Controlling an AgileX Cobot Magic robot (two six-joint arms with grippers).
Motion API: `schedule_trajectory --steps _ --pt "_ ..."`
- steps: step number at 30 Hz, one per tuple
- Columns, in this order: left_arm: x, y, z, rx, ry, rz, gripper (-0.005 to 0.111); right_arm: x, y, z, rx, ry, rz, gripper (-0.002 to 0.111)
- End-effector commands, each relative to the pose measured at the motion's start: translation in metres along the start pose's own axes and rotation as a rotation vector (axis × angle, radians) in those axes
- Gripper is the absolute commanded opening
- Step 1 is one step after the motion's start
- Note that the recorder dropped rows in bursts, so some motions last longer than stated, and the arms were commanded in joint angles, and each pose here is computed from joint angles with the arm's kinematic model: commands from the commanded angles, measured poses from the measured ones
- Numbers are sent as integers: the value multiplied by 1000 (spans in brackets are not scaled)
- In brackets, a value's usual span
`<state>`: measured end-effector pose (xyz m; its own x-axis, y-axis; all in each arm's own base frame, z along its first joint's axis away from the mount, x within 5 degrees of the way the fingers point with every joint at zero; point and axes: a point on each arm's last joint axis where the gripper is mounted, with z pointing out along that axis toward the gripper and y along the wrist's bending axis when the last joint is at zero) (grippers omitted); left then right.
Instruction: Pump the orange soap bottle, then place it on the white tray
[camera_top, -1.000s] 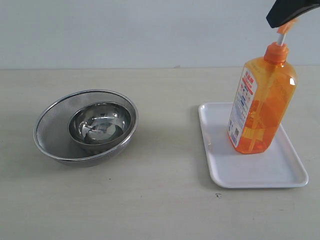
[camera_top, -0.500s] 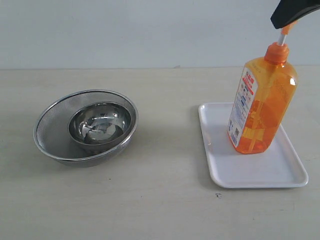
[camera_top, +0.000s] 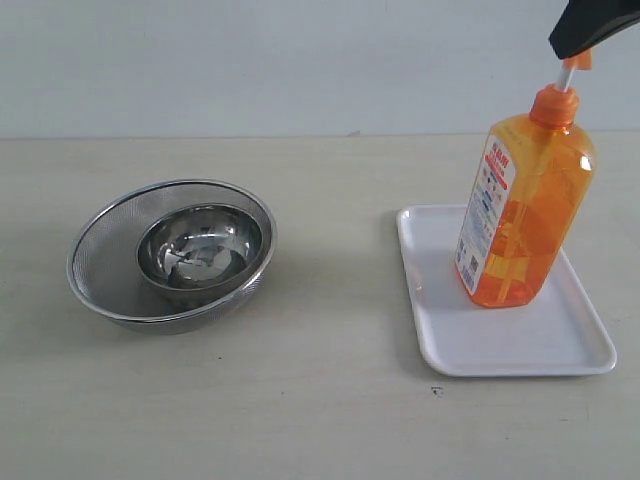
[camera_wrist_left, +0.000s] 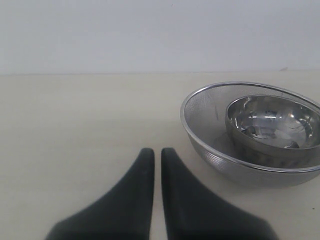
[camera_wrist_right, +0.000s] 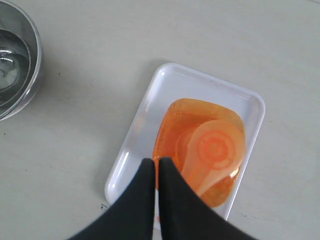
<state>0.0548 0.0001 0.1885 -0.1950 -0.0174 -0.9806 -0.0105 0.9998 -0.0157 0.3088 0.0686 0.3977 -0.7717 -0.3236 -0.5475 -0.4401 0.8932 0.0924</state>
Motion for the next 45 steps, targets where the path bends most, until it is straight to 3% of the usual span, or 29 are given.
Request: schedule_trajectory --steps 1,28,34,45 --pt "1 0 0 0 -3 -6 5 1 1 -6 15 -9 -4 0" --pt "1 0 0 0 -3 -6 5 2 -2 -5 43 1 1 0" --pt "1 0 0 0 -3 -6 5 -1 14 -15 -93 -71 -83 0" --pt "1 0 0 0 -3 -6 5 10 20 -66 52 -193 -182 0"
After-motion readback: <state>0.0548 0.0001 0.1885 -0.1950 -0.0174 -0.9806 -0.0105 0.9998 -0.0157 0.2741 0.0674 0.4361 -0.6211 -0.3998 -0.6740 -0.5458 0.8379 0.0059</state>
